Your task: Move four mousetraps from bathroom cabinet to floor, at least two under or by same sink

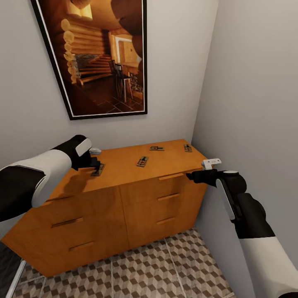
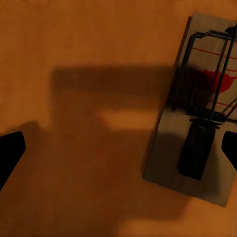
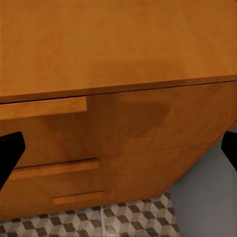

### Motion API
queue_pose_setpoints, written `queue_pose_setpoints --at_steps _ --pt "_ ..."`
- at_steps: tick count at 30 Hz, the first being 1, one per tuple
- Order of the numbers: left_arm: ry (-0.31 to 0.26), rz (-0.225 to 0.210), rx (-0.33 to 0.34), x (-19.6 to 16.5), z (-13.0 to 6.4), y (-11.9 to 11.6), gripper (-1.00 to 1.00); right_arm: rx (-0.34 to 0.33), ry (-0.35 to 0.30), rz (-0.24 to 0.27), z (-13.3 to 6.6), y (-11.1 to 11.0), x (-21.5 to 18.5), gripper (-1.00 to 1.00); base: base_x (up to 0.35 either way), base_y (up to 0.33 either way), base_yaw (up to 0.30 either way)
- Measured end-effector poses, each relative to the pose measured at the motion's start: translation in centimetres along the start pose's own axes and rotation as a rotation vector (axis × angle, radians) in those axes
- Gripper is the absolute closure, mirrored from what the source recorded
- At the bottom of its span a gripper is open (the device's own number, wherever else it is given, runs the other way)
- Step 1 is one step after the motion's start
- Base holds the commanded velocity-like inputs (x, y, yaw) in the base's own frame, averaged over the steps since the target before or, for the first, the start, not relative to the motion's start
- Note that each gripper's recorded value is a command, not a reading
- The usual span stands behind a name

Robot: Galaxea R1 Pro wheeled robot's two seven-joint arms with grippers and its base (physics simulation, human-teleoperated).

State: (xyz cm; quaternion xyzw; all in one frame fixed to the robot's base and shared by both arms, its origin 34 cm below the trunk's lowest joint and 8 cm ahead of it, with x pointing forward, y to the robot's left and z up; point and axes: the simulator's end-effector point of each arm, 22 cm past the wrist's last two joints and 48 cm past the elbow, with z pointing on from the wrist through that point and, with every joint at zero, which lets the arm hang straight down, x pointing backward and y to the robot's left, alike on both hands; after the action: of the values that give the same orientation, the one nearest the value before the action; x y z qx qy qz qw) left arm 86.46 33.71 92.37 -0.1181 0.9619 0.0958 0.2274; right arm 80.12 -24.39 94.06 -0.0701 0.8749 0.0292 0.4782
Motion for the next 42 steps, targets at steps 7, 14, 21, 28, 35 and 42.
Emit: queue_pose_setpoints --at_steps 7,14,21,28,35,42 --pt "-0.005 0.003 0.006 -0.1 0.0 -0.1 -1.0 0.0 0.0 -0.001 0.0 0.0 0.0 -1.0 0.0 0.0 0.0" --pt "0.003 0.017 0.051 0.5 0.6 -1.2 -1.0 0.0 0.001 -0.001 0.0 0.0 0.0 -1.0 0.0 0.0 0.0" --pt "-0.015 0.083 0.075 1.2 1.7 -1.9 -1.0 0.0 0.0 -0.001 0.0 0.0 0.0 -1.0 0.0 0.0 0.0" --pt "-0.055 0.134 0.104 0.6 1.9 -2.4 -1.0 0.0 0.0 -0.001 0.0 0.0 0.0 -1.0 0.0 0.0 0.0" --pt "-0.063 0.092 0.163 0.6 2.3 -2.6 1.0 0.0 0.0 -0.001 0.0 0.0 0.0 -1.0 0.0 0.0 0.0" --pt "-0.104 0.104 0.163 0.1 2.5 -2.6 1.0 -0.001 0.0 -0.001 0.0 0.1 0.0 -1.0 0.0 0.0 0.0"
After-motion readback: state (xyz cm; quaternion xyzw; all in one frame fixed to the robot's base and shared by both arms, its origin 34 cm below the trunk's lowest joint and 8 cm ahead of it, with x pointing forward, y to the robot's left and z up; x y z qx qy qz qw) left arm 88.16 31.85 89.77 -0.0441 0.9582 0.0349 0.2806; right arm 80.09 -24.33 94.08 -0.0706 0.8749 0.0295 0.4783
